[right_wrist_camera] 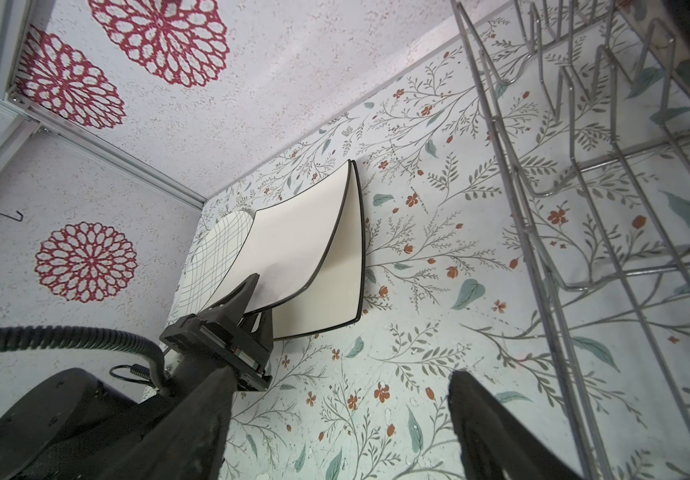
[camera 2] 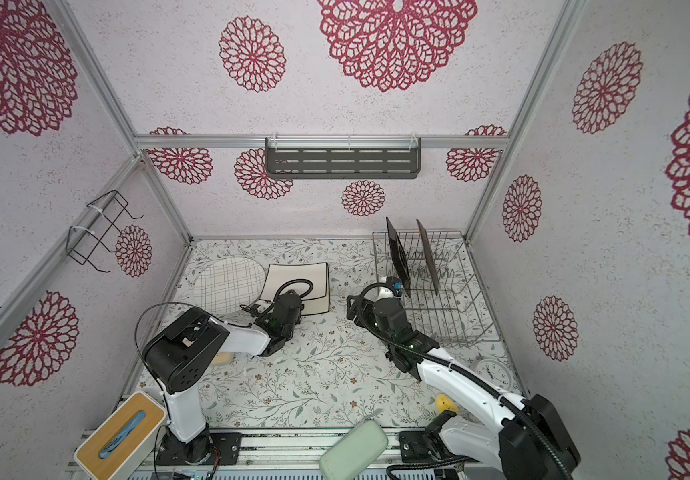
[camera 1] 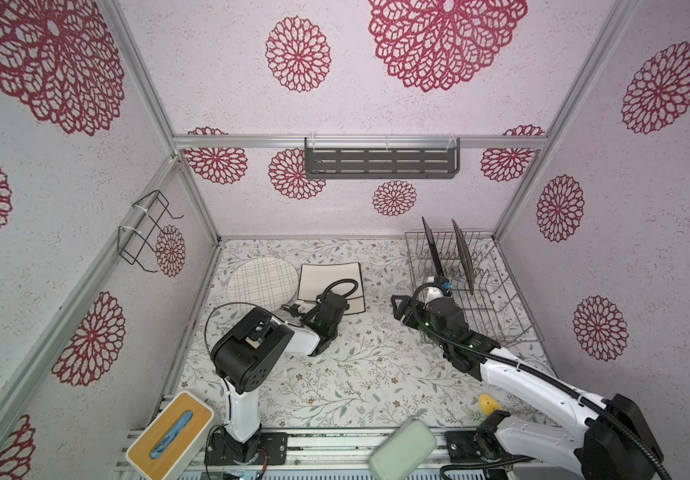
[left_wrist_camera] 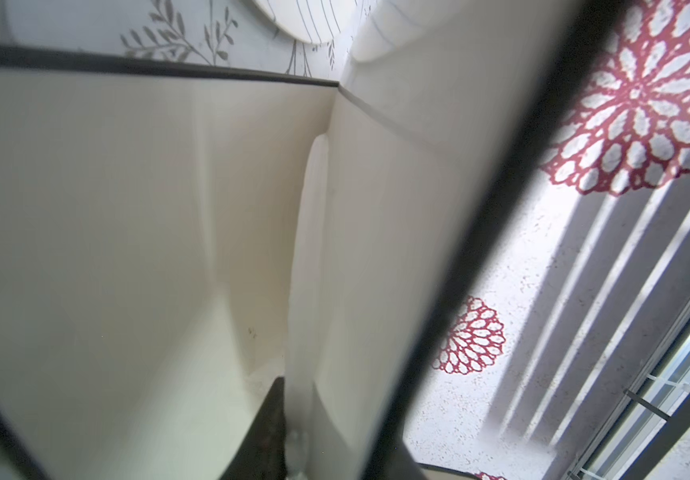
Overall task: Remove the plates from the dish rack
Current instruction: 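Lower the plate onto the first white square plate with the left gripper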
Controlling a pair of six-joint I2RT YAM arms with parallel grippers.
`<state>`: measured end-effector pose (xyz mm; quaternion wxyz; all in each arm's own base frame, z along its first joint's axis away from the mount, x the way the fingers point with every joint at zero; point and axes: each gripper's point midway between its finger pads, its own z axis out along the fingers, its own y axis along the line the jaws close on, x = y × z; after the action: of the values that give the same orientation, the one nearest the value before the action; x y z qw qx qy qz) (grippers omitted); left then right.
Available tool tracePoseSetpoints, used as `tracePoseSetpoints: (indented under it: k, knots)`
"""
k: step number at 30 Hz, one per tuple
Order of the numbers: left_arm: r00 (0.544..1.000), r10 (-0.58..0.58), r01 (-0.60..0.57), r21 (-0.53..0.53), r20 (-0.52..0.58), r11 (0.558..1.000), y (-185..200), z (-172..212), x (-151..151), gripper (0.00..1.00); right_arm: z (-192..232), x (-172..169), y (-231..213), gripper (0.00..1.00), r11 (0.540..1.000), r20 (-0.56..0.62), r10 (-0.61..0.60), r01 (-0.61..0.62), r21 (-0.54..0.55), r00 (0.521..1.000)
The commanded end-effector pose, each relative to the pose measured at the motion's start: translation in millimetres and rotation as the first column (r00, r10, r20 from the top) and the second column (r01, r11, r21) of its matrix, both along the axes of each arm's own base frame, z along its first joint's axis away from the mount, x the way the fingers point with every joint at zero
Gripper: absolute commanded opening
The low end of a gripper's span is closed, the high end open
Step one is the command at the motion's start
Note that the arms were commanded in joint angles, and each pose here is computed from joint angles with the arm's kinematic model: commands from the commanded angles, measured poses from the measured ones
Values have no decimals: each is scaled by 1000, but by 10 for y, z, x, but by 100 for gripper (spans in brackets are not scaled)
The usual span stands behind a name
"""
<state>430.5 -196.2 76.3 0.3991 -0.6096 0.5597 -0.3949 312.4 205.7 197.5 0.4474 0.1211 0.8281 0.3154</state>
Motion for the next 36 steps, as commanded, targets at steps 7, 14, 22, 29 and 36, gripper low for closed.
tracePoseSetpoints:
  k: [7, 14, 22, 29, 36]
  knots:
    - [999, 22, -20, -42, 37, 999, -9, 307, 82, 49, 328, 9, -29, 84, 999, 62, -12, 10, 35, 998]
    - [1000, 9, -9, -55, 9, 998, -53, 264, 87, 60, 352, -2, -46, 84, 999, 66, -15, 13, 34, 998]
    - [999, -5, 3, -38, -43, 999, -68, 243, 74, 72, 373, -14, -68, 84, 999, 70, -21, 18, 36, 997]
    - [996, -15, 11, -42, -85, 999, -89, 203, 68, 79, 382, -22, -81, 84, 999, 71, -24, 21, 36, 997]
    - [989, -24, 18, -46, -145, 999, -93, 111, 49, 83, 384, -29, -87, 84, 999, 71, -25, 22, 36, 997]
